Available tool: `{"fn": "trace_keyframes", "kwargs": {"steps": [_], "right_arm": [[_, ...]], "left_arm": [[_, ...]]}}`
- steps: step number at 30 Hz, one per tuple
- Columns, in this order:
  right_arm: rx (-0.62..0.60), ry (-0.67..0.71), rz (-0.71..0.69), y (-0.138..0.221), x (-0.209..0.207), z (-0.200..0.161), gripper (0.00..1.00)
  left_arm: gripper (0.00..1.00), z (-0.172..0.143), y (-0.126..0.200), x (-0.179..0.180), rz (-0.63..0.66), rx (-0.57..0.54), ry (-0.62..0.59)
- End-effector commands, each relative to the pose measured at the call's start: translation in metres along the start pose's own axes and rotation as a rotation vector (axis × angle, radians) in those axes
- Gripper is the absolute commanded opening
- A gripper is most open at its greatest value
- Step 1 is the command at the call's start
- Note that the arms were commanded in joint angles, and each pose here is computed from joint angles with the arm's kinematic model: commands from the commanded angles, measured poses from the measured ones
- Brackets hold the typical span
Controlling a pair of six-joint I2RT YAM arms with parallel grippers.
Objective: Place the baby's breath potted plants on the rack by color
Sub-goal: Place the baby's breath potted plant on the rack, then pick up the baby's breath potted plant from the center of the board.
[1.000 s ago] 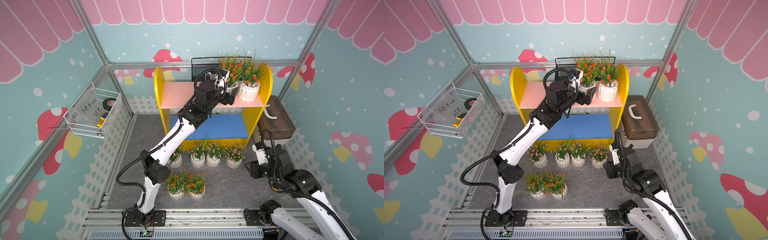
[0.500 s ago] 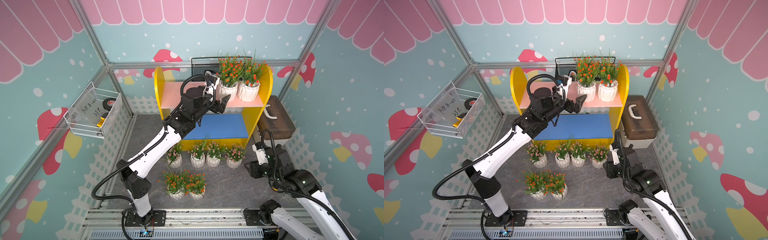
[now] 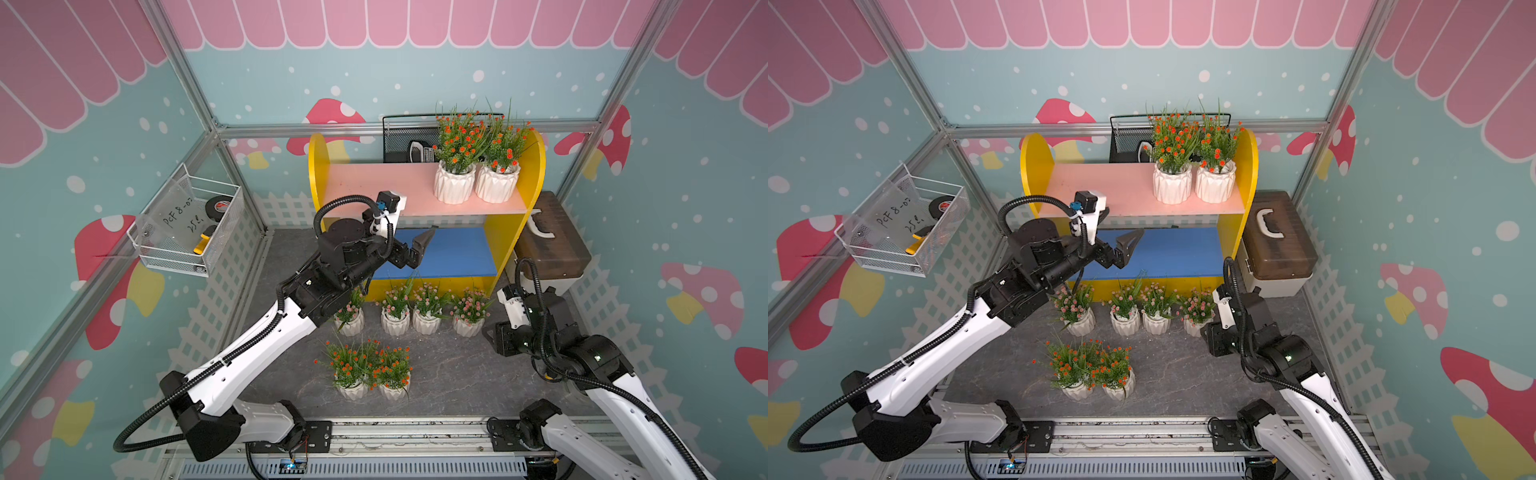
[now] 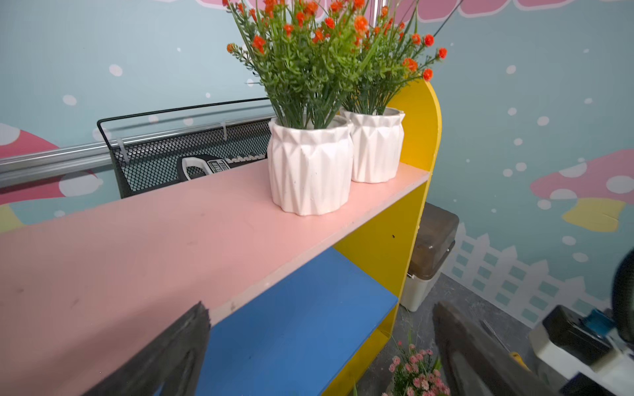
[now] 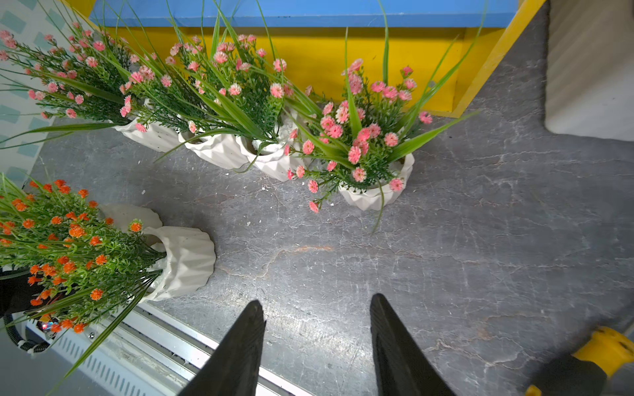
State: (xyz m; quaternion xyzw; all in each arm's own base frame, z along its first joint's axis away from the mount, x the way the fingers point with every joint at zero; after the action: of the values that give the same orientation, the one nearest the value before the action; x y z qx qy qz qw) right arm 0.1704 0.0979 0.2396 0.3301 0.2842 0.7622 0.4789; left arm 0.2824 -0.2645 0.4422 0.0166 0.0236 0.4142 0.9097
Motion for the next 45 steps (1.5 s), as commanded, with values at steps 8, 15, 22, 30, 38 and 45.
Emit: {"fn": "trace_keyframes", "kwargs": {"steps": [8,15,22,30,38,45], "right_arm": [[0.028,-0.030,0.150,-0.033,0.022,-0.018,0.46],[0.064,0.024,0.192,-0.062,0.050,-0.034,0.45],[0.086,0.054,0.256,-0.088,0.079,-0.046,0.44],[0.105,0.111,0.265,-0.106,0.107,-0.054,0.42],[0.113,0.163,0.257,-0.117,0.133,-0.059,0.39],[0.124,0.202,0.257,-0.122,0.147,-0.058,0.37]], "left_arm": [[0.99,-0.081,0.048,0.002,0.101,0.138,0.052],[0.98,-0.127,0.073,-0.004,0.071,0.227,0.111],[0.98,-0.155,0.100,-0.010,0.026,0.236,0.196],[0.98,-0.169,0.120,-0.003,0.055,0.236,0.211],[0.98,-0.172,0.120,-0.002,0.059,0.251,0.205],[0.98,-0.178,0.123,0.000,0.079,0.266,0.203]]}}
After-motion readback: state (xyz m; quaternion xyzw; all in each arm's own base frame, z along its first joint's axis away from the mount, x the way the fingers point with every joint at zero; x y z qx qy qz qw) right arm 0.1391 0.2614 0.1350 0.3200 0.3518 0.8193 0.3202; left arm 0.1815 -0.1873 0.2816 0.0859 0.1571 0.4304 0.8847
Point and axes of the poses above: each gripper's point midway between its finger pads, its own y axis back along the fingers, its own x axis along the line the jaws close on, z = x × y, the point moved 4 cm from there along y, back along the fingers, and after that the axes turned 2 degrees about y, right-handed, at the moved point
